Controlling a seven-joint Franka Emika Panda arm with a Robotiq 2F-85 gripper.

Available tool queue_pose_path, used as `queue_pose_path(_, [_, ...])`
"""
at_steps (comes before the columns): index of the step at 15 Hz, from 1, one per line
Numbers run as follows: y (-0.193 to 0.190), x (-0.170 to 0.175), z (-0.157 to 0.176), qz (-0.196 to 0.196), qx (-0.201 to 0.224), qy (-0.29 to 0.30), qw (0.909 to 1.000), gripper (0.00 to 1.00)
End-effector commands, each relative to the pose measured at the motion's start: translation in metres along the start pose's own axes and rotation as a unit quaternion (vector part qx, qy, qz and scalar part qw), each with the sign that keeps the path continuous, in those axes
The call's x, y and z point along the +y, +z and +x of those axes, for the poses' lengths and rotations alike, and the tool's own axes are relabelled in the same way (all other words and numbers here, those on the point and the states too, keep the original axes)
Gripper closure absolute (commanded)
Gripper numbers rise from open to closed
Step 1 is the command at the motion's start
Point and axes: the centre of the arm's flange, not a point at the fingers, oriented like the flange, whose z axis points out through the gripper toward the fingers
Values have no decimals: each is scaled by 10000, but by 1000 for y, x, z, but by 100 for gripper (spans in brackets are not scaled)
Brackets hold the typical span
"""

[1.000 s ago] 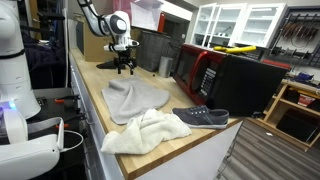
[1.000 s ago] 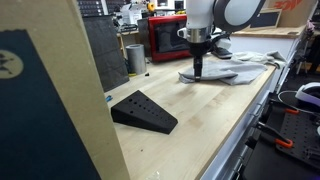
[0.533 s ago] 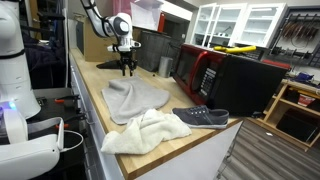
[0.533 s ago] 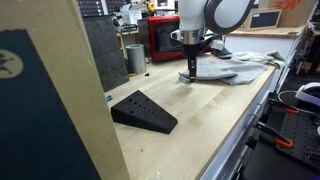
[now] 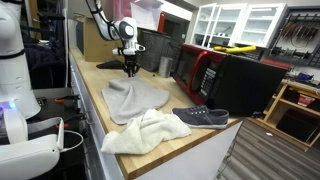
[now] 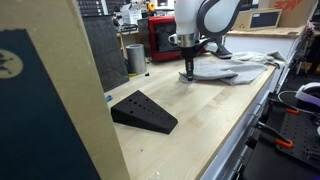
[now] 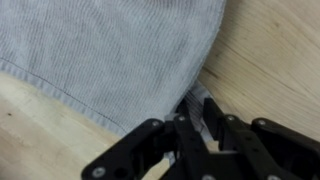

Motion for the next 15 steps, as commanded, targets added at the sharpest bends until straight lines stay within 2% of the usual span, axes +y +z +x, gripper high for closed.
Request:
queue_pose_path(1, [14,16,10,150,-165,0,9998,76])
queue_pose_path(2, [16,17,10,232,-179,5,9996,88])
queue_pose_path(5, [18,11,6,537,-196,75,9983,100])
queue_pose_path(10, [-7,18,-9,1161,53,383,9925,100])
queue_pose_path(13, [-28,24,-12,1745,307,840,9806,100])
queue_pose_path(15, [-42,26,-13,1925,523,1139,9732,100])
